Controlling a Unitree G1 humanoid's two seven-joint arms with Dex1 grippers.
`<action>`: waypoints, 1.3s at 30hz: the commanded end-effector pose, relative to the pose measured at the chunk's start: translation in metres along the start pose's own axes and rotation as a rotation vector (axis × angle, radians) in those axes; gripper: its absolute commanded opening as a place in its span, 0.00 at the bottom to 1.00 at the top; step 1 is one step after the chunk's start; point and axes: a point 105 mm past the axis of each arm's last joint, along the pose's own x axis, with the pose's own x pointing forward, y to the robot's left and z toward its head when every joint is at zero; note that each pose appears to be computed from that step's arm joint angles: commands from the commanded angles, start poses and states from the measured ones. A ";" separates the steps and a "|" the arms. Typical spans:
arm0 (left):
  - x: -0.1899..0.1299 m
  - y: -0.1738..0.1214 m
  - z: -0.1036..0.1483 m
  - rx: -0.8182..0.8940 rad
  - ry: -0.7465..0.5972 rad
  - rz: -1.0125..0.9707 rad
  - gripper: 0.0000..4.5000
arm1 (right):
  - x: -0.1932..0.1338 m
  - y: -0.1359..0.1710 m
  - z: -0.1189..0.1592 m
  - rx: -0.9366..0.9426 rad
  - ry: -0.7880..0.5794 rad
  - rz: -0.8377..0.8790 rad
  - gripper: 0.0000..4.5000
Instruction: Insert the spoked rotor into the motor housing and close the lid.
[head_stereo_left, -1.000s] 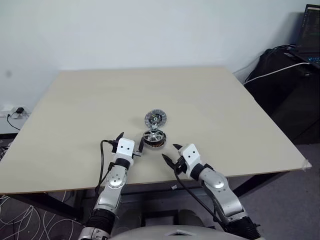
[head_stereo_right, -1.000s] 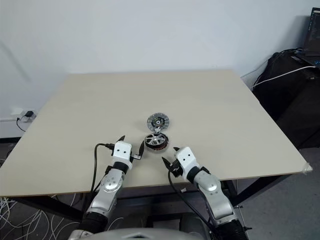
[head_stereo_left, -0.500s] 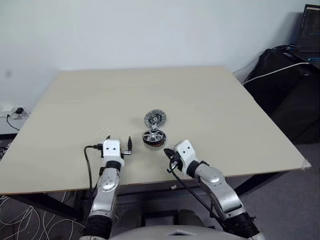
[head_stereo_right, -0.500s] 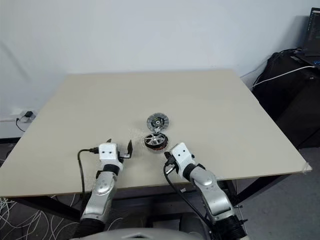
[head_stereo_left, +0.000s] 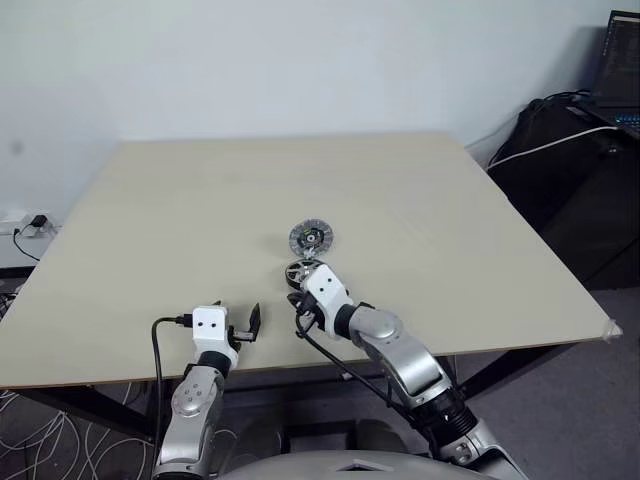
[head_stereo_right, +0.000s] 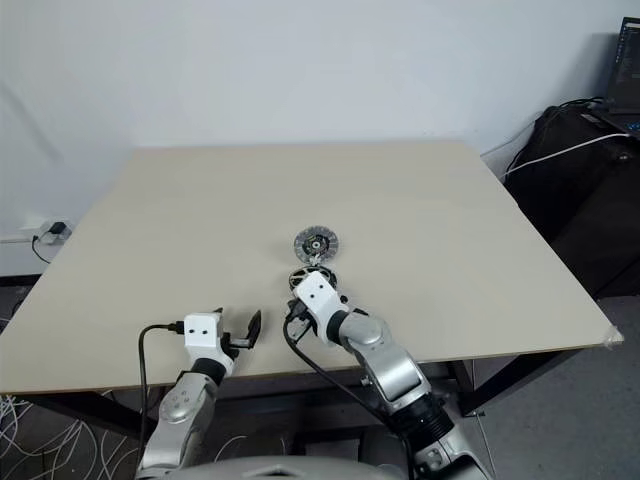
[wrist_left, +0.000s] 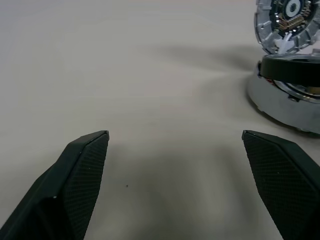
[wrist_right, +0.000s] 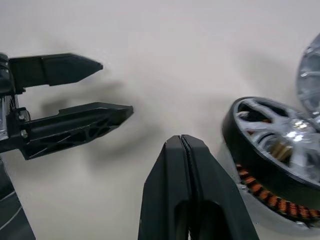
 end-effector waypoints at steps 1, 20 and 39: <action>0.004 -0.008 0.019 0.000 -0.065 -0.029 1.00 | 0.003 -0.002 0.011 -0.026 -0.036 -0.002 0.01; 0.008 -0.019 0.013 -0.012 -0.041 -0.074 1.00 | 0.000 -0.020 0.004 0.004 -0.049 -0.070 0.01; 0.008 -0.028 0.007 -0.012 -0.007 -0.108 1.00 | 0.004 -0.033 0.009 0.043 -0.095 -0.136 0.01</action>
